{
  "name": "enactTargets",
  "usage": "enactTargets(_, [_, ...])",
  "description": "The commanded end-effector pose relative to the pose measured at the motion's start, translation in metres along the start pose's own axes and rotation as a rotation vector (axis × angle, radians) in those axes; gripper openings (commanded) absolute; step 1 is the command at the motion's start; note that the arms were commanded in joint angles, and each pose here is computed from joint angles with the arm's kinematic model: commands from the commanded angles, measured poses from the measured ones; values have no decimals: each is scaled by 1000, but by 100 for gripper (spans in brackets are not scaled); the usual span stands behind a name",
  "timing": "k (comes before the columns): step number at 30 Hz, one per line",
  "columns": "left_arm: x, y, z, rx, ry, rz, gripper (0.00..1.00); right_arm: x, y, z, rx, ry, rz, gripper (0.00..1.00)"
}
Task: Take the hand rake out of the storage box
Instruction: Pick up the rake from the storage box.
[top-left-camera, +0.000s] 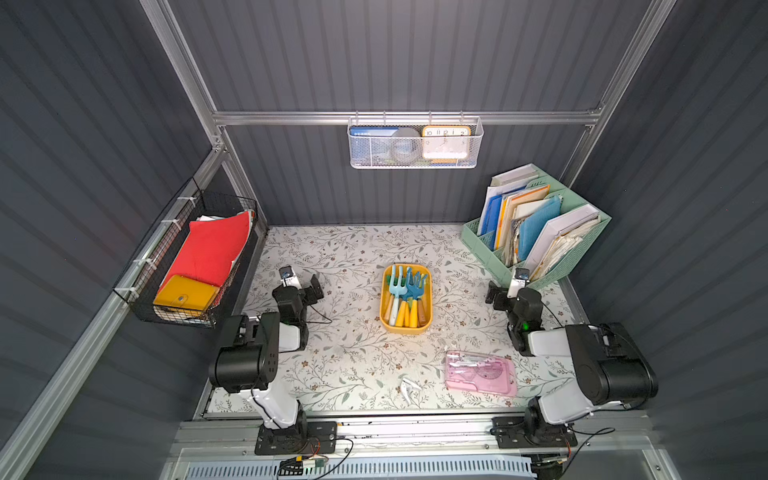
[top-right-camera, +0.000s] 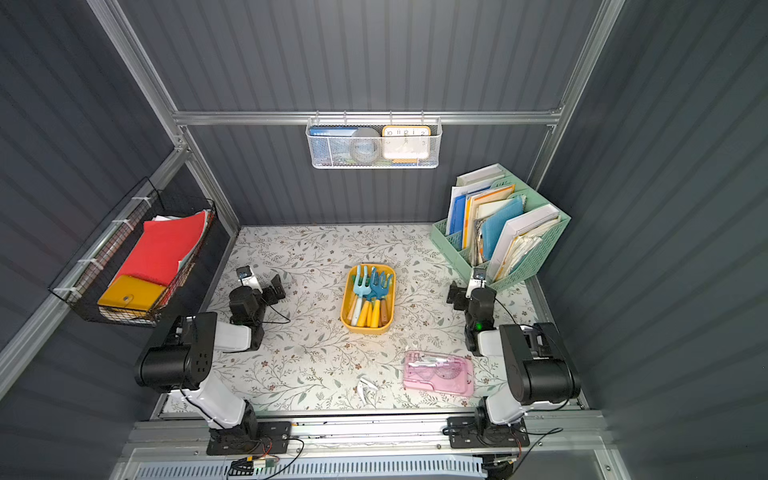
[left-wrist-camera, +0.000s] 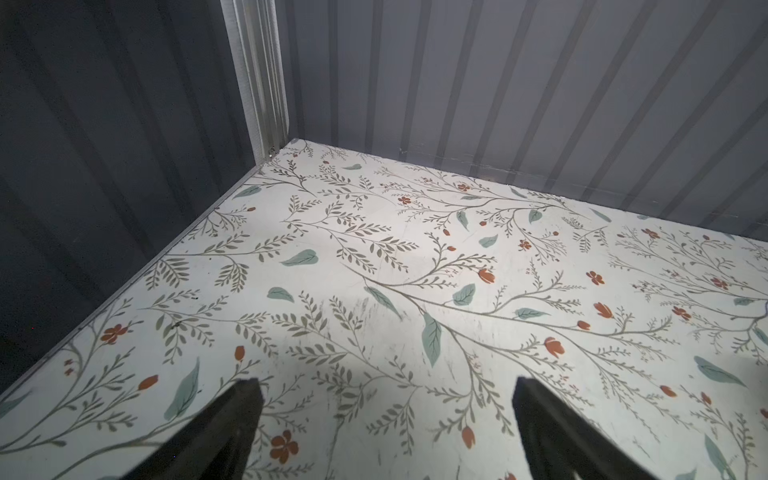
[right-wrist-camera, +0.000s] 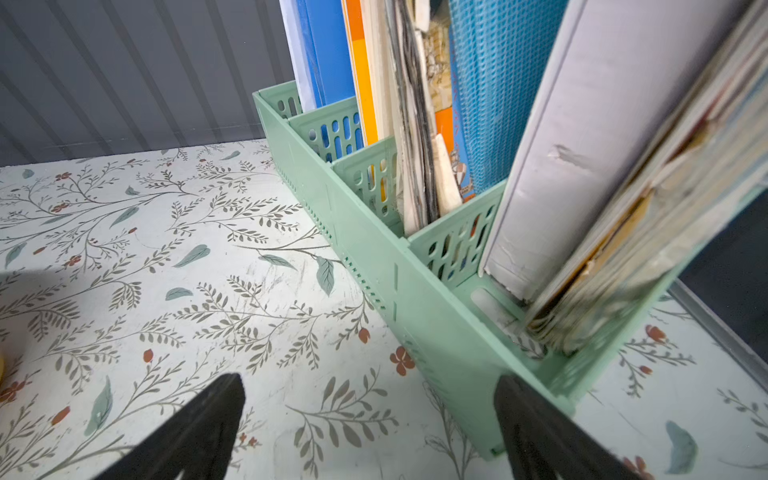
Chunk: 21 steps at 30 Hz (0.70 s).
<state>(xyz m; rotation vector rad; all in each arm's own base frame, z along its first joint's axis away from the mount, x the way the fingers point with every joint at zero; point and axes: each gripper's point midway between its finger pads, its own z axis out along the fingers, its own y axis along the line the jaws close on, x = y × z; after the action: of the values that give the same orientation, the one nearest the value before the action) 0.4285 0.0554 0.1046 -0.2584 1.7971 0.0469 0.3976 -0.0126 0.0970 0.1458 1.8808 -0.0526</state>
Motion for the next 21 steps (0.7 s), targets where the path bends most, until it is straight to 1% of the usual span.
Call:
enactTargets(1, [-9, -1, 2, 9, -25, 10, 100, 0, -4, 0, 15, -7, 6, 99])
enactTargets(12, [-8, -1, 2, 11, -23, 10, 100, 0, -4, 0, 16, -8, 7, 99])
enactTargets(21, [-8, -2, 2, 15, -23, 10, 100, 1, -4, 3, -18, 13, 27, 99])
